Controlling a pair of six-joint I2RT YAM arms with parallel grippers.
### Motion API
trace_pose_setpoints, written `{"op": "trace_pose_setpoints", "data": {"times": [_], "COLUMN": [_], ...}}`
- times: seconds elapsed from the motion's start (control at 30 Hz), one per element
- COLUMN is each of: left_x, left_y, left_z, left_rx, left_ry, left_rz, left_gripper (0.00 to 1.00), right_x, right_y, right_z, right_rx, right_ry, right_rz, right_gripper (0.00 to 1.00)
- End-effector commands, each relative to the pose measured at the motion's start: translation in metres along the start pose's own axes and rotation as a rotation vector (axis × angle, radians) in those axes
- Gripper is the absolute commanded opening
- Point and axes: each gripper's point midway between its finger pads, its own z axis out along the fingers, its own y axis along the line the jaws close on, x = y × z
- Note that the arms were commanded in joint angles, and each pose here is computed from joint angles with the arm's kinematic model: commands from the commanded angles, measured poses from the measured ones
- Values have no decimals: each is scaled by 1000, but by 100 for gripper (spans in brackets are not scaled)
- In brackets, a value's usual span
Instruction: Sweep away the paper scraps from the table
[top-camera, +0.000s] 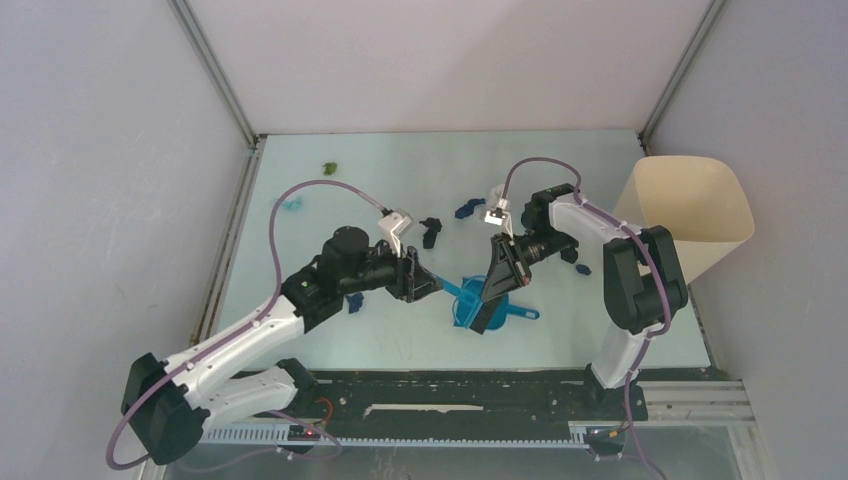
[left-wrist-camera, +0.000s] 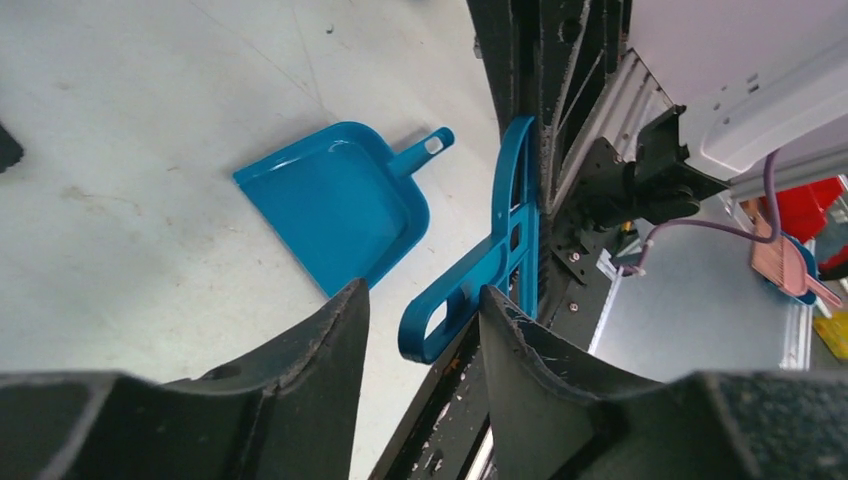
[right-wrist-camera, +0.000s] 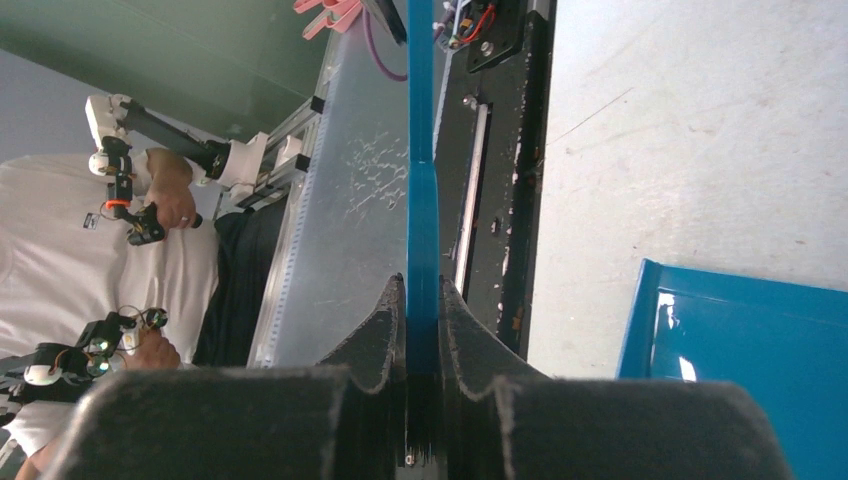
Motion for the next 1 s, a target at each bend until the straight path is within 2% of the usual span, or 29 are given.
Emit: {"op": "trace_pose_setpoints", "data": {"times": [0.0,0.3,0.43,0.53,0.63,0.67,0.73,0.8,0.9,0.97], "left_x": [-28,-22,-17,-16,-15,-14,-12,-11,-7,-5], "left_y": [-25,-34,-38,-39,-40,-40,-41,-40,-36,-29], "left_z": [1,10,10,9,6,5,3,-1,-8,-13], "left_rx": [108,178,205,214,217,216,214,208,170,123], "left_ry": [-52,0,21,23,26,28,30,34,43,46], "left_rz": [45,38,36,37,42,43,45,51,71,84], "left_gripper": [49,35,26,24,12,8,0,0,0,0], "right_x": [-12,-12,-13,-15,-16,-17,-18,-20,-30,-41], "right_y": [19,18,17,16,14,14,14,15,17,15], "right_z": [0,0,-2,-5,-9,-9,-11,-13,-21,-29], "right_rx": [-20,-19,-14,-7,2,4,6,11,29,53], "right_ry": [-27,-27,-35,-48,-61,-64,-71,-83,-118,-150], "right_rz": [-25,-21,-19,-16,-12,-11,-9,-12,-21,-8], "right_gripper": [0,0,0,0,1,4,17,30,56,60]}}
